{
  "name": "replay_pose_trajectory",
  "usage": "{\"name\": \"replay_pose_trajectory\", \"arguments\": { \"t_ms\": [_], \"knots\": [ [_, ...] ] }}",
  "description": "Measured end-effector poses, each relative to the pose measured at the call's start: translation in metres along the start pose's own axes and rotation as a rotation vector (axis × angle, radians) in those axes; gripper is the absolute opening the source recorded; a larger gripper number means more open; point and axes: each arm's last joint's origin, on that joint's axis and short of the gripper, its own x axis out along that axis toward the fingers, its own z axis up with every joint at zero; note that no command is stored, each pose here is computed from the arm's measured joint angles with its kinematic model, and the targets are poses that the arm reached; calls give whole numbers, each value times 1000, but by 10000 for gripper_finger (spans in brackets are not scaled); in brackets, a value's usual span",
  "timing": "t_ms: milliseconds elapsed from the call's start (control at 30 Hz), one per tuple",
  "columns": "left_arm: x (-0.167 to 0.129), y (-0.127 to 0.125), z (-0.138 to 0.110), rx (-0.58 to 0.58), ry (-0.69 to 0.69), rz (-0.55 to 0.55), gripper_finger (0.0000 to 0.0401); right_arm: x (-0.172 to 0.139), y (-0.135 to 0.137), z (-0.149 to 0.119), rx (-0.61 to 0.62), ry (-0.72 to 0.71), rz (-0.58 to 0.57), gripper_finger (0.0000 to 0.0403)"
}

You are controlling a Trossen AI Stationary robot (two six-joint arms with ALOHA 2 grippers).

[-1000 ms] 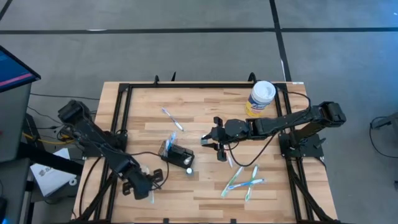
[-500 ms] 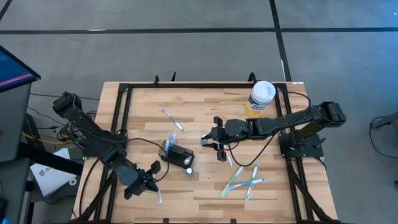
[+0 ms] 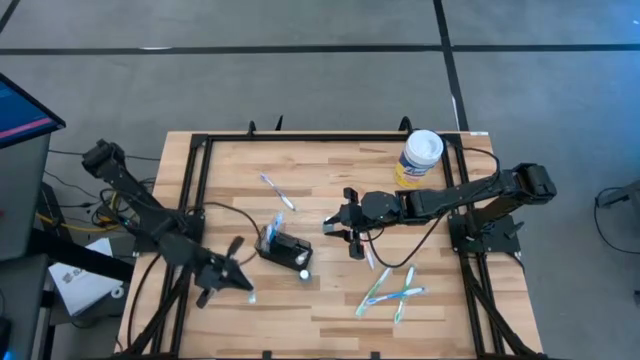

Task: Pick & Place toothbrushing station
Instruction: Put the left green toothbrush into the left compartment of the wire organizer

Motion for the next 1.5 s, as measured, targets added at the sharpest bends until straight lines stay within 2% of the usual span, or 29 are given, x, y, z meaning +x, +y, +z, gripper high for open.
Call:
{"name": "replay_pose_trajectory", "arguments": {
  "t_ms": [233, 567, 900, 1167, 1500],
  "knots": [
    [-22, 6, -9, 28, -170, 126, 0, 0, 0, 0, 0, -4, 0, 122],
    [-27, 6, -29, 36, -207, 290, 0, 0, 0, 0, 0, -4, 0, 122],
    [-32, 6, -45, -9, -219, 454, 0, 0, 0, 0, 0, -4, 0, 122],
    [-37, 7, -63, -31, -272, 531, 0, 0, 0, 0, 0, -4, 0, 122],
    [-35, 12, -67, -58, -259, 562, 0, 0, 0, 0, 0, -4, 0, 122]
  ]
}}
